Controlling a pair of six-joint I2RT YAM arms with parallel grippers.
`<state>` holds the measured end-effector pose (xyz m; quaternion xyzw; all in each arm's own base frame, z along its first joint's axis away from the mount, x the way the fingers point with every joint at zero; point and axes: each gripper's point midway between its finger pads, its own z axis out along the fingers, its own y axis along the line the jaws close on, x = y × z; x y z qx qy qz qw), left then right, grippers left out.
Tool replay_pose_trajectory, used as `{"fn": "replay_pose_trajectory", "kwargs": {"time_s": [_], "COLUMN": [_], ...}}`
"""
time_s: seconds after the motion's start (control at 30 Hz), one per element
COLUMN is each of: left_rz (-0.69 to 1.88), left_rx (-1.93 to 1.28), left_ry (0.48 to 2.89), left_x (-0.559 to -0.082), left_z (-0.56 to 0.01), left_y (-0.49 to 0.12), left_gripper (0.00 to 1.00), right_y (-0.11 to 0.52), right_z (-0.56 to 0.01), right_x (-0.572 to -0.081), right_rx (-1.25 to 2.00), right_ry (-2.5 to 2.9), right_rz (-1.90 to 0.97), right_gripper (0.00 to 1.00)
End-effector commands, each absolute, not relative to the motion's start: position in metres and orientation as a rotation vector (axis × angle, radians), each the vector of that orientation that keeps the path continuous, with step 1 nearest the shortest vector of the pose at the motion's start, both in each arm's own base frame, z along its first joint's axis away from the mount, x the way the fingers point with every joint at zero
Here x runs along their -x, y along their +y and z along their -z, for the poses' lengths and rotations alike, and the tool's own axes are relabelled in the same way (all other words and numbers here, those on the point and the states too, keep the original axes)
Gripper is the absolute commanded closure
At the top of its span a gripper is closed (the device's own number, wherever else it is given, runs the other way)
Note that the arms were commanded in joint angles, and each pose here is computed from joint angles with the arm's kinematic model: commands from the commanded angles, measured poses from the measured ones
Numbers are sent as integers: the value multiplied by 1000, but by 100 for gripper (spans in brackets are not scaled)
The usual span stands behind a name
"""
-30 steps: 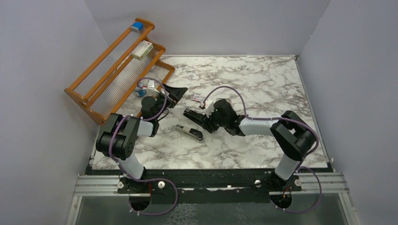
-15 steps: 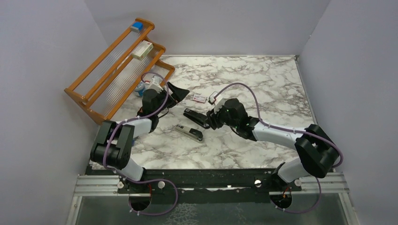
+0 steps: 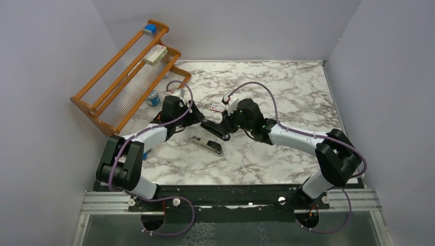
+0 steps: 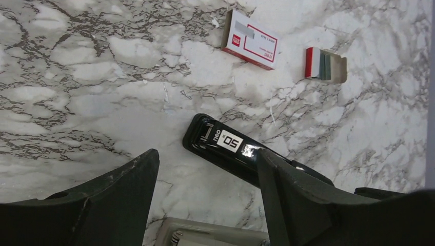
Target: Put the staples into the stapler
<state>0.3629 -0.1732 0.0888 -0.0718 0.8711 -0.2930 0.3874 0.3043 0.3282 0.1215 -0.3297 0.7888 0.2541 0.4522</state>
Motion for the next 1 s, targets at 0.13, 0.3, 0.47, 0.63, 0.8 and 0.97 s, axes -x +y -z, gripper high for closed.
{"fn": "replay_pose_trajectory", "kwargs": {"time_s": [0.13, 0.3, 0.47, 0.63, 0.8, 0.97], "left_rz": [745, 747, 766, 791, 838, 885], "left_rx": [96, 74, 31, -20, -37, -55], "left_ry": [2292, 2318, 2332, 2340, 2358, 2368], "left_x": [-369, -373, -372, -365, -352, -335], "left_z": [-74, -66, -61, -59, -57, -54], "left_y": [-185, -195, -207, -220, -232, -247], "left_gripper": [27, 26, 32, 38, 41, 42], "right_y": [338, 335, 327, 314, 296, 278], "right_z": [-102, -88, -84, -78, -77, -79], "right_x": [-302, -300, -298, -301, -310, -317], "right_rx": [887, 933, 939, 945, 921, 876], "right_ry": [2056, 2100, 2110, 2126, 2137, 2141], "right_rz": [-644, -614, -578, -492, -392, -360], "right_gripper": [75, 75, 76, 76, 76, 76]}}
